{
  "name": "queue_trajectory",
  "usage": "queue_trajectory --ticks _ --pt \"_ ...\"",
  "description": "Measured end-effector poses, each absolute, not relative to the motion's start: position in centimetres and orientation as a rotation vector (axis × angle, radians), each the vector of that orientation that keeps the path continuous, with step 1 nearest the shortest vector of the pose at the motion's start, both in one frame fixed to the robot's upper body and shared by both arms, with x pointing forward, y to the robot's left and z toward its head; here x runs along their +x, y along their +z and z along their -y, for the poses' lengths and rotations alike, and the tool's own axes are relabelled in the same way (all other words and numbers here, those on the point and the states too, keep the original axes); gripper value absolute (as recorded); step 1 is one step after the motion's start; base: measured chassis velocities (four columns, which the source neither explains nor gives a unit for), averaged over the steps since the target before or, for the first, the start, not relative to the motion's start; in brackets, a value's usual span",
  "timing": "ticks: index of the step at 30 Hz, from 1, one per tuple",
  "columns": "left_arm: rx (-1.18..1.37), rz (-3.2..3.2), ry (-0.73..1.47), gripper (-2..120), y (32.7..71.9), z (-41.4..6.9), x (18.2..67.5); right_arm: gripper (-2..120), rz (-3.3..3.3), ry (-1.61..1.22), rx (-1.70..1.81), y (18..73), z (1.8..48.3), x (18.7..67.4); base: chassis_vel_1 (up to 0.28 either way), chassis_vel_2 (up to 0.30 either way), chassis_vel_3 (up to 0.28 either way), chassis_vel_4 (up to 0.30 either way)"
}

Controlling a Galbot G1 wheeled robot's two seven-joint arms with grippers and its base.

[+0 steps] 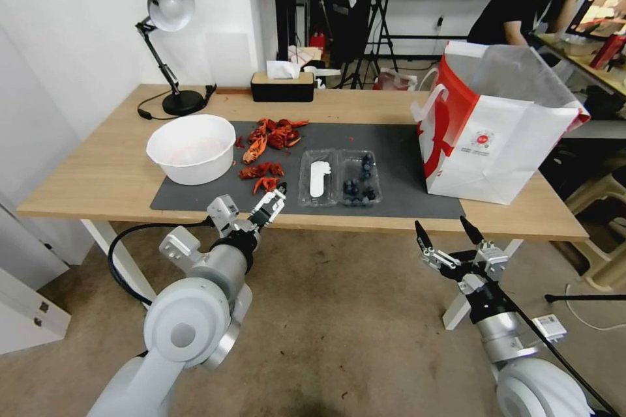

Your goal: Close the takeout container lid, then place the container into the takeout bag.

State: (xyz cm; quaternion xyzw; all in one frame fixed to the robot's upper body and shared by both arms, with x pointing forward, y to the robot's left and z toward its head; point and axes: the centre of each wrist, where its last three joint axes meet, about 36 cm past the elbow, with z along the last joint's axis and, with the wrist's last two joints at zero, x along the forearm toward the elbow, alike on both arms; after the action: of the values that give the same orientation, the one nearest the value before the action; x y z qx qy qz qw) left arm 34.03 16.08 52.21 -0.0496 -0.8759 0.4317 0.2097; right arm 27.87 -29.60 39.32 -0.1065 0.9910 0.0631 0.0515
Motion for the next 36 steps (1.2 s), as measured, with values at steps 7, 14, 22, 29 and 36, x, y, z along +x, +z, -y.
queue_trajectory --ticks 7,14,22,29,36 --pt "-0.207 2.416 1.235 100 52.1 -13.7 35.8 100 -3.017 0.187 -0.309 39.2 29.9 28.1 0.0 0.0 0.0 0.0" --pt "-0.236 2.402 1.252 100 51.9 -11.8 37.1 100 -3.026 0.182 -0.288 38.7 30.2 28.4 0.0 0.0 0.0 0.0" --pt "-0.246 2.406 1.255 100 51.8 -10.8 38.1 100 -3.034 0.184 -0.276 38.2 30.3 28.8 0.0 0.0 0.0 0.0" --pt "-0.256 2.38 1.26 100 51.4 -9.8 38.3 100 -3.036 0.184 -0.276 38.1 30.1 29.0 0.0 0.0 0.0 0.0" --pt "-0.255 2.36 1.235 100 51.0 -8.4 38.8 100 -3.044 0.178 -0.263 37.9 30.4 28.9 0.0 0.0 0.0 0.0"
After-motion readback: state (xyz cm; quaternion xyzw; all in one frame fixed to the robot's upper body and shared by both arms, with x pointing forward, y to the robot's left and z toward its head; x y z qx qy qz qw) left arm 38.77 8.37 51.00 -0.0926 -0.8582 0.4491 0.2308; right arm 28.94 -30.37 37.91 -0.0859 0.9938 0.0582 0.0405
